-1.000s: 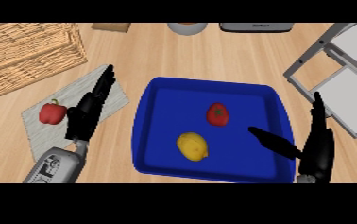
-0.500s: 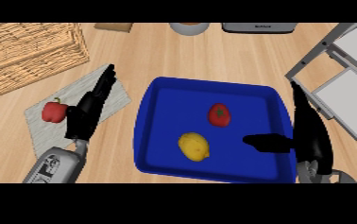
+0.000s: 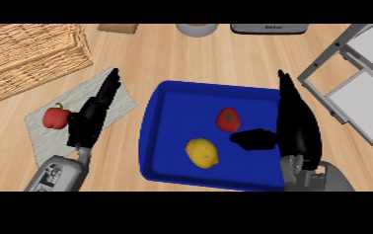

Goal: Pick the tomato from the tray and place it in the tiered shelf

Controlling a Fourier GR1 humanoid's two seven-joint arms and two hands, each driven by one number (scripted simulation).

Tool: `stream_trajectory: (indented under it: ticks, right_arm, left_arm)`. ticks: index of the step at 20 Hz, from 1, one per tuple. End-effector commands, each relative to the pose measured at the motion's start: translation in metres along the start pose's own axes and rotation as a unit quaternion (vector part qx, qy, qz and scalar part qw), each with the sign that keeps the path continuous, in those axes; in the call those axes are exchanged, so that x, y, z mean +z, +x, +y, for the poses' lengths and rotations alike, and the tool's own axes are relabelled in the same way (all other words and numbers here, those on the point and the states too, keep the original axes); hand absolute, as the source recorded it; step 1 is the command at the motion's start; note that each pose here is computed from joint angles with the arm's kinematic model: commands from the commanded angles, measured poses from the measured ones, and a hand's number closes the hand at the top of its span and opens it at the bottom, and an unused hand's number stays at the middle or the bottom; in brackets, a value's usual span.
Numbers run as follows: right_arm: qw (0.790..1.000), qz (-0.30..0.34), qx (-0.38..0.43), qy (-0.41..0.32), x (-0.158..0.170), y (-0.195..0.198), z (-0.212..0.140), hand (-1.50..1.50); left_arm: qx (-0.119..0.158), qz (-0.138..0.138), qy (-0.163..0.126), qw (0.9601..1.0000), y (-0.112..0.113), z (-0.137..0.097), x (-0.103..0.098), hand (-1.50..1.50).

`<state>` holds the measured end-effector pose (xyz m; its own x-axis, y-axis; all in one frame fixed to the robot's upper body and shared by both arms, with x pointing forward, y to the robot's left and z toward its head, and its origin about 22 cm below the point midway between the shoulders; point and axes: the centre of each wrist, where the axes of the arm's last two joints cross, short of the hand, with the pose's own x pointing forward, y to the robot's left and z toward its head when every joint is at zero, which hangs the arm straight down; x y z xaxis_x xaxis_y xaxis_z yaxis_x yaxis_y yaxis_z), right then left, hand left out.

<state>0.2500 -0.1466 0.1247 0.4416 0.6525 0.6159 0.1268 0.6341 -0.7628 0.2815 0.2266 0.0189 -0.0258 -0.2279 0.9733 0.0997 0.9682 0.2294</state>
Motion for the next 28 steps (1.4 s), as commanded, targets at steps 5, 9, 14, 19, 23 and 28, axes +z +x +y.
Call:
stream_trajectory:
  ticks: [5,9,14,19,23,28]
  right_arm:
    - [0.994,0.1,0.027,-0.022,0.002,0.039,0.022,-1.5]
    - [0.994,0.103,0.033,-0.015,0.003,0.033,0.034,-1.5]
    - [0.993,0.11,0.025,-0.013,-0.001,0.033,0.033,-1.5]
    - [0.991,0.126,0.04,-0.007,-0.014,0.022,0.04,-1.5]
    - [0.99,0.135,0.039,-0.006,-0.011,0.029,0.05,-1.5]
    - [0.989,0.142,0.042,0.003,-0.02,0.017,0.057,-1.5]
  left_arm:
    - [-0.001,-0.001,-0.001,1.0,-0.003,-0.004,-0.005,0.0]
    - [0.003,0.002,0.013,0.9999,-0.002,-0.022,-0.002,0.0]
    - [0.003,0.0,0.01,1.0,-0.002,-0.009,-0.001,0.0]
    - [0.0,0.011,0.004,0.9999,-0.01,-0.011,0.013,0.0]
    - [-0.009,-0.004,0.004,0.9999,-0.012,-0.01,-0.001,0.0]
    - [0.002,-0.008,0.005,1.0,-0.004,0.01,-0.007,0.0]
